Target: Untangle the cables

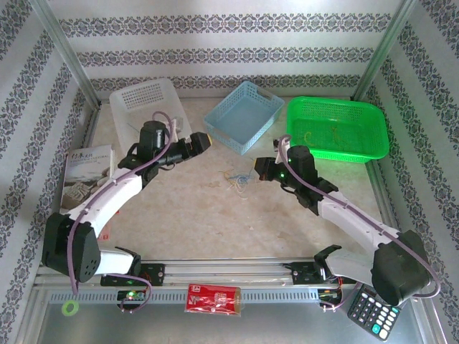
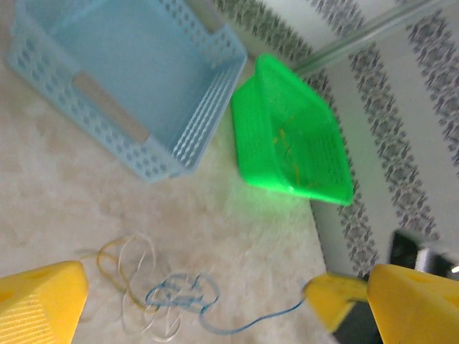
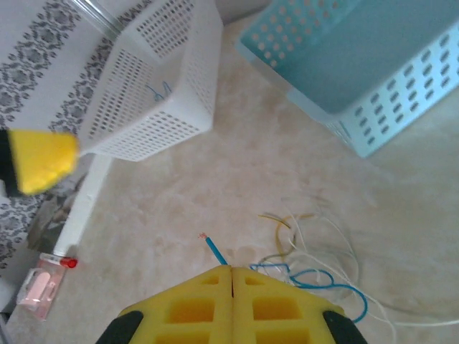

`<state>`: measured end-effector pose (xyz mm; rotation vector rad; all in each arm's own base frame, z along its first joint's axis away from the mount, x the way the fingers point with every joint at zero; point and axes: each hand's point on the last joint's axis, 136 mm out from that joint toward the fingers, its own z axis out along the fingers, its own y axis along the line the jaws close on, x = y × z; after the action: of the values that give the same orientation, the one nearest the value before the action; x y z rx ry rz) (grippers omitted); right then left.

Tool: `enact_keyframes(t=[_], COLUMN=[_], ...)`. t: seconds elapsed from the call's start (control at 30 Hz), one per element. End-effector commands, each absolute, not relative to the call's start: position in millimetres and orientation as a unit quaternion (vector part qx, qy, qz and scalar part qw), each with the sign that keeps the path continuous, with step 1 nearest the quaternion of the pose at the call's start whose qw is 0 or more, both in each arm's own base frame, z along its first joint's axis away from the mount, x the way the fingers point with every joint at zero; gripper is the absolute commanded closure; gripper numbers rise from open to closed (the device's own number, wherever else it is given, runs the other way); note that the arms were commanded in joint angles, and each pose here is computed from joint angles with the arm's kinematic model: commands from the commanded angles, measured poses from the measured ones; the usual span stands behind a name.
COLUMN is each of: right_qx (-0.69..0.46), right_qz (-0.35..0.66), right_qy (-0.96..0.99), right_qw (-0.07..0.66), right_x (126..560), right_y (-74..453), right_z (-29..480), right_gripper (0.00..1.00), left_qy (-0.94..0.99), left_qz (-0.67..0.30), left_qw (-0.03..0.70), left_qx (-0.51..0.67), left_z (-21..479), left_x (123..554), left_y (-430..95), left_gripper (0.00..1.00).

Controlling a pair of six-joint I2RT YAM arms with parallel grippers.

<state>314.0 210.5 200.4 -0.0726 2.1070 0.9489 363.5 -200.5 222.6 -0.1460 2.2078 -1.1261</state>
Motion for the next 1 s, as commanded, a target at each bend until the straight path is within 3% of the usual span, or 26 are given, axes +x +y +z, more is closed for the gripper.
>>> enact_keyframes(t=[0.0,0.6,0.97], right_qx=[-0.048,-0.099,-0.089], right_qz=[0.397,0.478,0.497], right_qy=[0.813,0.764,0.755], right_qw=[0.423,0.422,0.419], right_x=[318.0,318.0,319.3], right_y=[216.6,247.3,250.6], right_z=[229.5,281.6,286.4], right_gripper=[1.00,1.00,1.00], left_qy=[0.813,0.738,0.717], left_qz=[-0.462,-0.525,-0.553], left_qw=[0.355,0.380,0.372], left_qx=[0.013,0.189,0.203], left_z=[237.5,270.5,265.2], left_x=[362.1,352.7,345.4], left_y=[-212.8,-289.8,-314.7], left_gripper=[0.07,0.30,0.48])
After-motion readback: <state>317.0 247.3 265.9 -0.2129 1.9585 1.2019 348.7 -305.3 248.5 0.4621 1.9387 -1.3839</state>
